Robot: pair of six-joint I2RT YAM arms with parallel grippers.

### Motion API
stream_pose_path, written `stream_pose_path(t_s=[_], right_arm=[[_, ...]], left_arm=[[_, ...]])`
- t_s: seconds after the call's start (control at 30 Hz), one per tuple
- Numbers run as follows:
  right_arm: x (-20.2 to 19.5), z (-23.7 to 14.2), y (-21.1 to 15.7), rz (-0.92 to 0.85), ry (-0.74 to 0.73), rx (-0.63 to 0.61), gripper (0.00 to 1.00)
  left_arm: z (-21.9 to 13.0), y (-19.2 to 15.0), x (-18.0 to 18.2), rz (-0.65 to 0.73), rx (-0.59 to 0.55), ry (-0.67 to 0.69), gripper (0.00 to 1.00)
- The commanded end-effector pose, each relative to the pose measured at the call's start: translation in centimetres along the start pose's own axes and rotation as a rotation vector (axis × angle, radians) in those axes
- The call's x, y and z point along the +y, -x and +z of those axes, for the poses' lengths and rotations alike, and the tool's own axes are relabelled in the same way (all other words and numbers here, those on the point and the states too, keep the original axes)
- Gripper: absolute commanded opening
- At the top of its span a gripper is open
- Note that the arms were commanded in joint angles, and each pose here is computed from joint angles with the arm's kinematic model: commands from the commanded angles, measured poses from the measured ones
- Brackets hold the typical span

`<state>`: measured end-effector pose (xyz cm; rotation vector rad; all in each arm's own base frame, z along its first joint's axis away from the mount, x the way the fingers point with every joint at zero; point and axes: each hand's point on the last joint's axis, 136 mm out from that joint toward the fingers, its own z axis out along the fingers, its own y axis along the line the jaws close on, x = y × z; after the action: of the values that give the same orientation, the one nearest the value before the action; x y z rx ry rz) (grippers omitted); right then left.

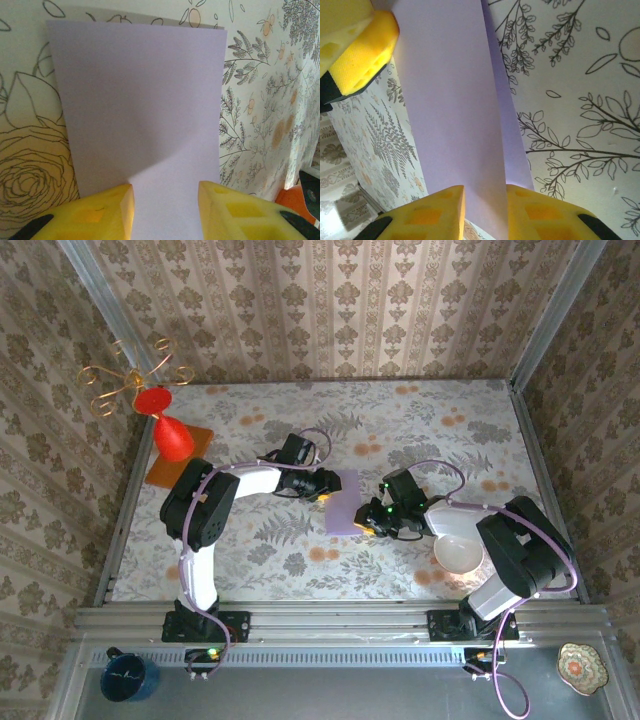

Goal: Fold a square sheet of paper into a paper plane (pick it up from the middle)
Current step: Fold the triangle a second time at the center of the table.

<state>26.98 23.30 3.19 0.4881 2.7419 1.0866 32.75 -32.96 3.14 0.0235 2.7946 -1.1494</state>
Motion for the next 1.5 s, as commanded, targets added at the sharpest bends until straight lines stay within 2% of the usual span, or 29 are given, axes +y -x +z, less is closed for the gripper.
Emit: stream_pose_path(t_s=[0.0, 0.27, 0.43, 0.53, 0.63, 0.93, 1.47], right_arm=[[-0.1, 0.1, 0.4, 0.003, -0.004, -0.024, 0.27], [-0.5, -0.1, 0.6, 0.008, -0.013, -0.036, 0.21], [-1.0, -0.3, 0.6, 0.007, -0.024, -0.037, 0.05], [-1.3, -0.4, 0.4, 0.002, -0.035, -0.033, 0.00], [-1.1, -0.5, 0.3, -0.014, -0.030, -0.027, 0.00], [0.6, -0.8, 0.7, -0.079, 0.012, -0.021, 0.00], [6.4, 0.3, 2.0, -0.189, 0.161, 0.004, 0.00]], left_arm=[[1.0, -2.4, 4.3, -0.073, 0.063, 0.123, 0.40], [0.9, -2.2, 4.0, -0.071, 0.063, 0.117, 0.40], [-0.4, -0.3, 0.8, -0.007, 0.026, 0.048, 0.41], [-1.8, 1.3, -0.8, 0.028, -0.031, 0.024, 0.41], [-2.1, 2.2, -0.5, 0.026, -0.056, 0.036, 0.40], [-1.0, 2.1, 2.3, -0.011, -0.045, 0.099, 0.26], [-0.4, 0.9, 3.1, -0.021, -0.014, 0.110, 0.17]])
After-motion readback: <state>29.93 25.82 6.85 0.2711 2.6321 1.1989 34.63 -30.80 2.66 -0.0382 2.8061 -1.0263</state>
